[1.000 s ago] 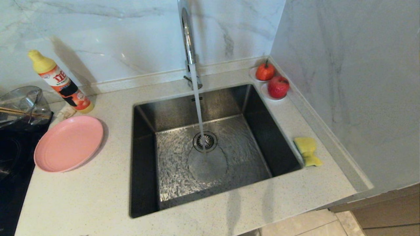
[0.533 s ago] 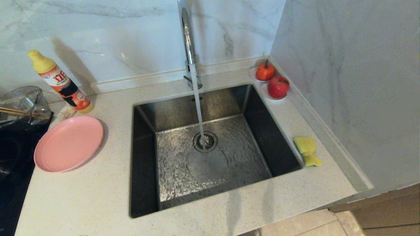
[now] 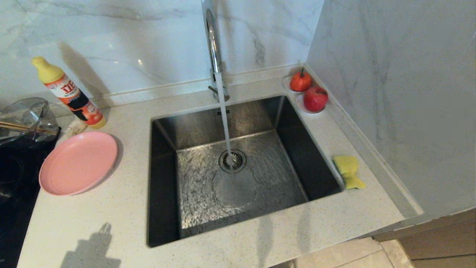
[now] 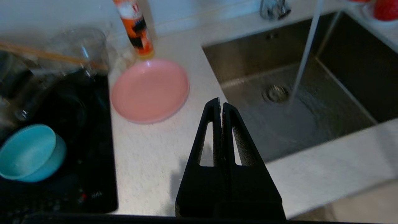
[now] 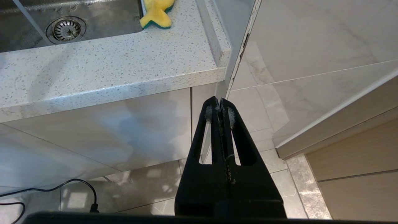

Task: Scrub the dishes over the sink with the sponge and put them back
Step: Turn off the faucet

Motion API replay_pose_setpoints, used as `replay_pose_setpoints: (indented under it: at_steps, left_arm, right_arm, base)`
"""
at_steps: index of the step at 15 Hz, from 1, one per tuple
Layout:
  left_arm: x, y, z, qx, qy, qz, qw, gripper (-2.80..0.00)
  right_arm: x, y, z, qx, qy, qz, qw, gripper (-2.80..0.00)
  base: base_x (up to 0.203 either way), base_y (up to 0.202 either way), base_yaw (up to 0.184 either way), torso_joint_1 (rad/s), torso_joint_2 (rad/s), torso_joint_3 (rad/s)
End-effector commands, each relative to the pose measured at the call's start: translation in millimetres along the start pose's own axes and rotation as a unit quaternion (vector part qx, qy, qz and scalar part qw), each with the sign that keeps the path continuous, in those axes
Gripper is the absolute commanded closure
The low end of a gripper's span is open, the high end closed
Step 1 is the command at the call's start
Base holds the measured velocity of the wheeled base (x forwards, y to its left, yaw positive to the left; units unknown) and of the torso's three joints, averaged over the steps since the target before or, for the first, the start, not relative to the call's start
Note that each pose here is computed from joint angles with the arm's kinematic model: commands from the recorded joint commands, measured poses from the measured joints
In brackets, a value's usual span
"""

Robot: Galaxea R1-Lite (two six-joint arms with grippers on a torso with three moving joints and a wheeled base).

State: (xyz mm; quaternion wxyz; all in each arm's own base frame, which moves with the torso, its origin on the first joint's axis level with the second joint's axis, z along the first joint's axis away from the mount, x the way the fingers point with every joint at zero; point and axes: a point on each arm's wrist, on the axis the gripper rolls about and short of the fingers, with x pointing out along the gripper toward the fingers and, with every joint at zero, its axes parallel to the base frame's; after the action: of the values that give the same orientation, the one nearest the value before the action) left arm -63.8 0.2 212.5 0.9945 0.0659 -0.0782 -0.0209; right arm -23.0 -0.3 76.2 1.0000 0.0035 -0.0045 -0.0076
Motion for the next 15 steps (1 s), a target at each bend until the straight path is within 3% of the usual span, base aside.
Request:
replay_pose_setpoints:
  at_steps: [1, 3, 5, 7, 10, 12, 15]
  left_arm:
    - [43.4, 6.1, 35.7, -0.032, 0.103, -0.016, 0.9941, 0.00]
    - [90.6, 8.9, 51.0, -0.084, 0.176, -0.035, 0.9803, 0.00]
    - [146.6, 10.2, 58.6, -0.151, 0.243, -0.058, 0.9565, 0.00]
    - [197.4, 9.1, 55.9, -0.215, 0.299, -0.092, 0.9251, 0.00]
    - [259.9, 0.3, 31.5, -0.299, 0.380, -0.138, 0.8646, 0.00]
    - [297.7, -7.2, 12.9, -0.360, 0.397, -0.157, 0.8295, 0.00]
    - [337.0, -24.9, -10.0, -0.410, 0.401, -0.188, 0.7974, 0.00]
  right_arm:
    - [0.3, 0.0, 0.1, 0.000, 0.001, 0.000, 1.000, 0.00]
    - [0.3, 0.0, 0.1, 0.000, 0.001, 0.001, 1.000, 0.00]
    - [0.3, 0.0, 0.1, 0.000, 0.001, -0.001, 1.000, 0.00]
    - [0.3, 0.0, 0.1, 0.000, 0.001, 0.000, 1.000, 0.00]
    - [0.3, 0.0, 0.1, 0.000, 0.001, 0.001, 1.000, 0.00]
    - [0.2, 0.0, 0.1, 0.000, 0.001, 0.000, 1.000, 0.00]
    - [0.3, 0.0, 0.1, 0.000, 0.001, 0.000, 1.000, 0.00]
  base:
    - [0.000, 0.000, 0.000, 0.000, 0.00, 0.000]
    - [0.000, 0.000, 0.000, 0.000, 0.00, 0.000]
    - [0.000, 0.000, 0.000, 0.000, 0.00, 0.000]
    - [0.000, 0.000, 0.000, 0.000, 0.00, 0.000]
    - [0.000, 0.000, 0.000, 0.000, 0.00, 0.000]
    - [0.000, 0.000, 0.000, 0.000, 0.00, 0.000]
    - [0.000, 0.000, 0.000, 0.000, 0.00, 0.000]
